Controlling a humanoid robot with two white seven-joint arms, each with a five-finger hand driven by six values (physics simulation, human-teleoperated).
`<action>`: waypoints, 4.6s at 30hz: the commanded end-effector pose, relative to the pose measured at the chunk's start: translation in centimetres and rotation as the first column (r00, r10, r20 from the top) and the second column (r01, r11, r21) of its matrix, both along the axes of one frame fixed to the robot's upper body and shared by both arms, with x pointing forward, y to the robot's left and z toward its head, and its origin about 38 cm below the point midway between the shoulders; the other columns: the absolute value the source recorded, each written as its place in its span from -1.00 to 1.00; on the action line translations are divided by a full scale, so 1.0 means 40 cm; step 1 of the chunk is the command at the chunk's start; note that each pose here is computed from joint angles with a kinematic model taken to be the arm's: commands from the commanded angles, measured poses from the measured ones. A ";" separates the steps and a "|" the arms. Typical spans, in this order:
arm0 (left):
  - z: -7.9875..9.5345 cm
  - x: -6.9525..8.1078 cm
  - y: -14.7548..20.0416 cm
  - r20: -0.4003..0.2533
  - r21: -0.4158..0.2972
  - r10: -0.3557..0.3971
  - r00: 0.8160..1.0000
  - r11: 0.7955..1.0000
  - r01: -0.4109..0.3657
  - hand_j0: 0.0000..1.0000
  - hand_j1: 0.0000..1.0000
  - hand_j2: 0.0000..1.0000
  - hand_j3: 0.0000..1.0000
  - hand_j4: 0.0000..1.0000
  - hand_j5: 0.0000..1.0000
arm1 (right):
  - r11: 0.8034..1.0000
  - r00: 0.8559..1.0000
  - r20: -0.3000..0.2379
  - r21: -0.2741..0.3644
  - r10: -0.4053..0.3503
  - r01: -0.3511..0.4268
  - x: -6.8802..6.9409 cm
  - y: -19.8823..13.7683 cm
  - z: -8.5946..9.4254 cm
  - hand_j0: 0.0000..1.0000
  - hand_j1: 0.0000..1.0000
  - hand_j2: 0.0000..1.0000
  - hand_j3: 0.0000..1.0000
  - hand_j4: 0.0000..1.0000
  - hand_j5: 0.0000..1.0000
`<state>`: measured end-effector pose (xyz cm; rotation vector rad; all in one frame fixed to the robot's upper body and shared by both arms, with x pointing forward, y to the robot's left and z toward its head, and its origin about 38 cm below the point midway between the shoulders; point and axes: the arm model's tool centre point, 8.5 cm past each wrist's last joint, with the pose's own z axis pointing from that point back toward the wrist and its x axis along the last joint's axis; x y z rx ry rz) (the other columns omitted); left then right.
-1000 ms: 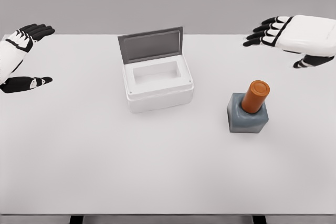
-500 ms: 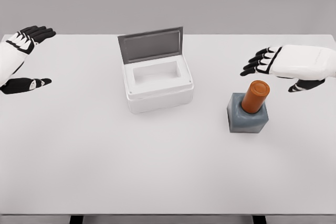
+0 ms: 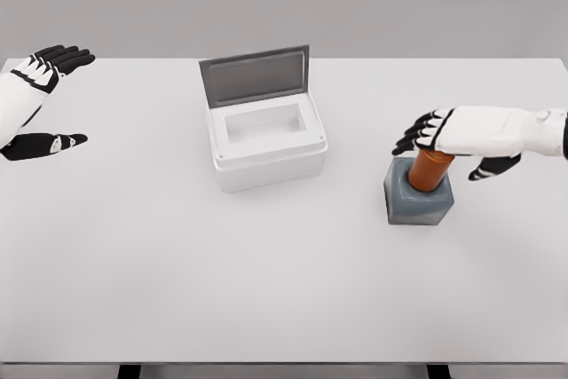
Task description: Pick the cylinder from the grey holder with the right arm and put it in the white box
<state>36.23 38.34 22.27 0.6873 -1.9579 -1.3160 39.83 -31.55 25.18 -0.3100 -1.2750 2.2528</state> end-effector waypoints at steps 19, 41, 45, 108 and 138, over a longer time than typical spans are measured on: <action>0.000 0.000 0.001 0.000 -0.002 0.001 1.000 1.000 -0.001 1.00 1.00 1.00 1.00 1.00 1.00 | 1.000 1.000 -0.010 0.017 0.001 -0.001 0.006 0.016 -0.003 -0.22 -0.22 -0.22 -0.22 -0.22 -0.22; -0.001 0.000 0.001 0.000 0.000 0.001 1.000 1.000 -0.001 1.00 1.00 1.00 1.00 1.00 1.00 | 0.984 0.994 0.108 0.173 0.034 -0.053 0.166 0.205 0.060 -0.57 -0.57 -0.57 -0.57 -0.57 -0.57; -0.001 0.000 0.002 -0.001 0.000 0.002 1.000 1.000 -0.002 1.00 1.00 1.00 1.00 1.00 1.00 | 0.977 0.994 0.099 0.206 0.038 -0.058 0.200 0.259 0.053 -0.57 -0.57 -0.57 -0.57 -0.57 -0.57; -0.001 0.000 0.002 -0.001 0.000 0.002 1.000 1.000 -0.002 1.00 1.00 1.00 1.00 1.00 1.00 | 0.985 0.991 0.111 0.148 0.074 -0.090 0.270 0.426 0.027 -0.47 -0.47 -0.47 -0.47 -0.47 -0.47; -0.002 0.001 0.001 -0.001 -0.003 0.002 1.000 1.000 -0.002 1.00 1.00 1.00 1.00 1.00 1.00 | 0.983 0.988 0.125 0.149 0.089 -0.108 0.264 0.436 0.037 0.28 0.28 0.28 0.28 0.28 0.28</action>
